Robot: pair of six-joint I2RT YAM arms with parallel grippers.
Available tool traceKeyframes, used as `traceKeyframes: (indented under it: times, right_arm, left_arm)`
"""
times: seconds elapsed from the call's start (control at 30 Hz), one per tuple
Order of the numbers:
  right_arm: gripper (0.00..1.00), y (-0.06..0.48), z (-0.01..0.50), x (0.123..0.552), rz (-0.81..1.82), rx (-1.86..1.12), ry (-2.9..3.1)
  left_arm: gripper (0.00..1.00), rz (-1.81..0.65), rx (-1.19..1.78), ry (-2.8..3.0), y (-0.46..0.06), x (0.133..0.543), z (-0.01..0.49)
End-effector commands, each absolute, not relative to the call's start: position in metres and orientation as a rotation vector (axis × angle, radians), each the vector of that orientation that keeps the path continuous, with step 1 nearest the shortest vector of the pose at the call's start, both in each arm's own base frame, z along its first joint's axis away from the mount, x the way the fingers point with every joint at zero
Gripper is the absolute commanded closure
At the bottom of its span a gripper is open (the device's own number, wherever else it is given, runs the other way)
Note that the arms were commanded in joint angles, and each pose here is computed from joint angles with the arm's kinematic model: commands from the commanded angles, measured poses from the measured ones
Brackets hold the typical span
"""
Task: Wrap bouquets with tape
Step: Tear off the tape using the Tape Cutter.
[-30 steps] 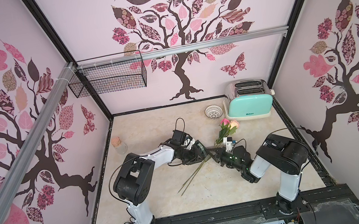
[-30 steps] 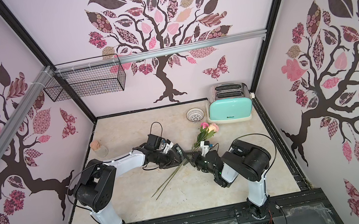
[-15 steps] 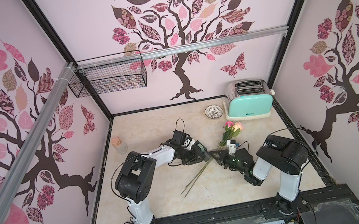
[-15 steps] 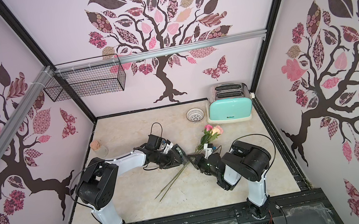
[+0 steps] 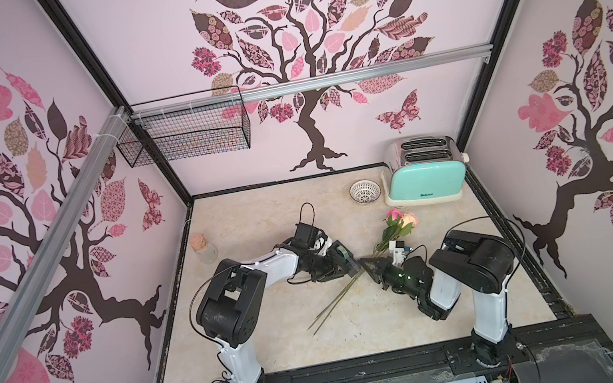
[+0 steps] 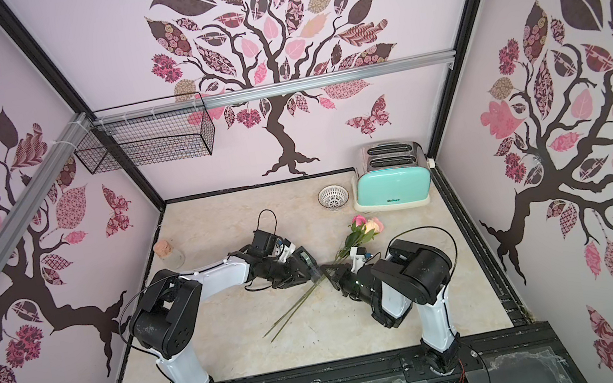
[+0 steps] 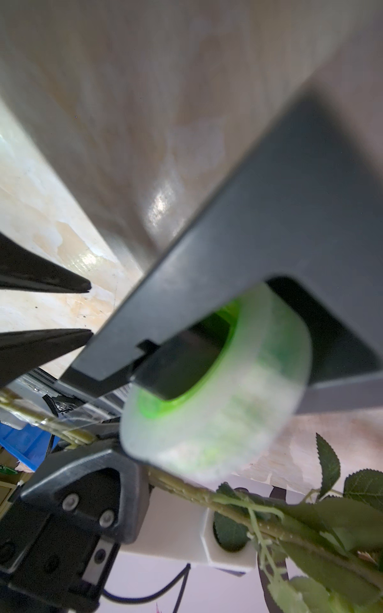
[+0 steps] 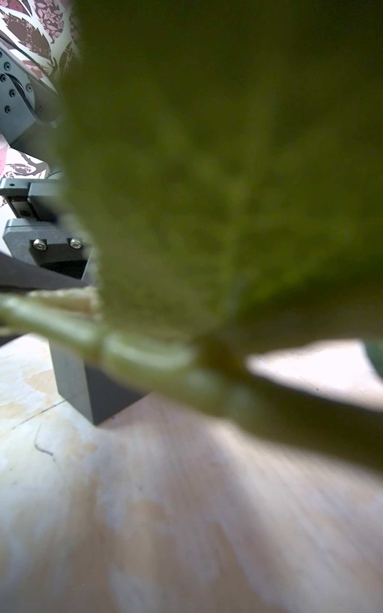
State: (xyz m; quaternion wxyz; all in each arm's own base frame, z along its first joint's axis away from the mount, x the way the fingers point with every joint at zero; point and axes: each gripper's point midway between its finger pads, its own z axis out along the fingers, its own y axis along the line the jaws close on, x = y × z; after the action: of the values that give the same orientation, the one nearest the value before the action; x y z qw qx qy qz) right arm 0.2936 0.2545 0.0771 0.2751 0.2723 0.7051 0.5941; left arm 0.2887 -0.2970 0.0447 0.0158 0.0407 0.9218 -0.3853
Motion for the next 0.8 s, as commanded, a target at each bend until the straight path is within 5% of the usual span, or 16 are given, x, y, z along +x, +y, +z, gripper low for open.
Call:
traceKeyframes:
  times: [0.0, 0.77]
  right_arm:
    - [1.0, 0.252, 0.066, 0.293, 1.531, 0.73, 1.934]
    - [1.0, 0.252, 0.059, 0.288, 1.52, 0.766, 1.961]
  left_arm:
    - [0.77, -1.165, 0.14, 2.824, -0.297, 0.297, 0.055]
    - [0.77, -1.193, 0.103, 2.814, -0.302, 0.304, 0.052]
